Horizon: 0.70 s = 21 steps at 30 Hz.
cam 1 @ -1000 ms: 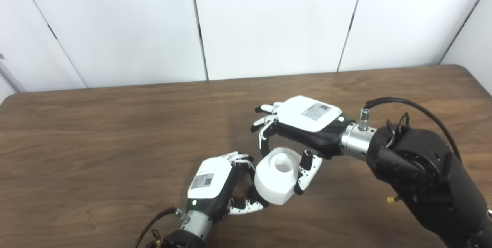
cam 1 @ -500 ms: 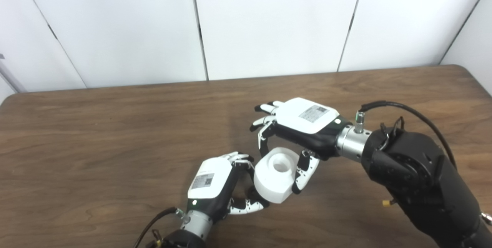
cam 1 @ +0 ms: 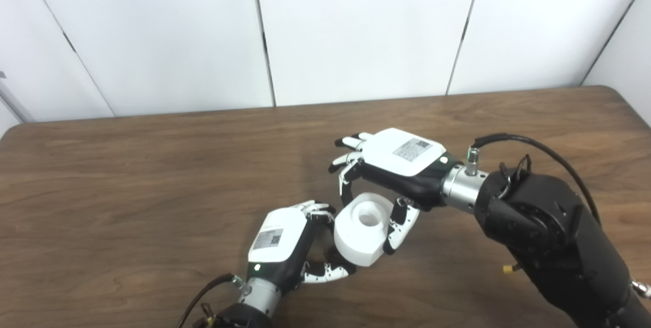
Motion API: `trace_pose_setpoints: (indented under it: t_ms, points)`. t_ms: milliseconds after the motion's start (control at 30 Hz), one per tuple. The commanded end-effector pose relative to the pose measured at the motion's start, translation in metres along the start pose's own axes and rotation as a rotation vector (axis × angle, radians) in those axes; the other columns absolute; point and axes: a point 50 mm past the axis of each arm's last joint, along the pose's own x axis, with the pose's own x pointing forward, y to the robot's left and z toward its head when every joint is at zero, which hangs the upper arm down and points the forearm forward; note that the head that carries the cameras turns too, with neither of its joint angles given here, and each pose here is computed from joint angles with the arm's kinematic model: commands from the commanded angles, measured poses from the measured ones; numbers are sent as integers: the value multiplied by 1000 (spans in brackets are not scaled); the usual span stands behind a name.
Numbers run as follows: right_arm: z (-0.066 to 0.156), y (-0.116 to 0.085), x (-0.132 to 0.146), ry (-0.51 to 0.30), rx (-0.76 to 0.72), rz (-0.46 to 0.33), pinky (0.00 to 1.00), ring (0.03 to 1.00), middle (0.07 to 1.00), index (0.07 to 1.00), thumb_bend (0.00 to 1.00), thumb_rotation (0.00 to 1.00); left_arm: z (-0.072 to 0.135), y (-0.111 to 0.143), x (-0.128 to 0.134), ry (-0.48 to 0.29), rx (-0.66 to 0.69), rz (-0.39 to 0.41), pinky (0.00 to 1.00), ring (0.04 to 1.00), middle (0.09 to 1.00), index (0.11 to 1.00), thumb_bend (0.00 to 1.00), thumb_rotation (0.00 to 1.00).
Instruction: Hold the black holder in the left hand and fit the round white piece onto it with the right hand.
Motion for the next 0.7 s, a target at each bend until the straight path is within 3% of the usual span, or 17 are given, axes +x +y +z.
trace_pose_setpoints:
  t_ms: [0,667]
  points:
    - [3,-8,1,-11,-32,-34,999,994,859,481,526,142,-18,-22,-11,113,-15,-134,828,866,800,490,516,47]
    - [0,2,4,7,-11,-14,987,994,863,481,526,139,-16,-21,-11,108,-12,-134,836,865,801,490,515,46]
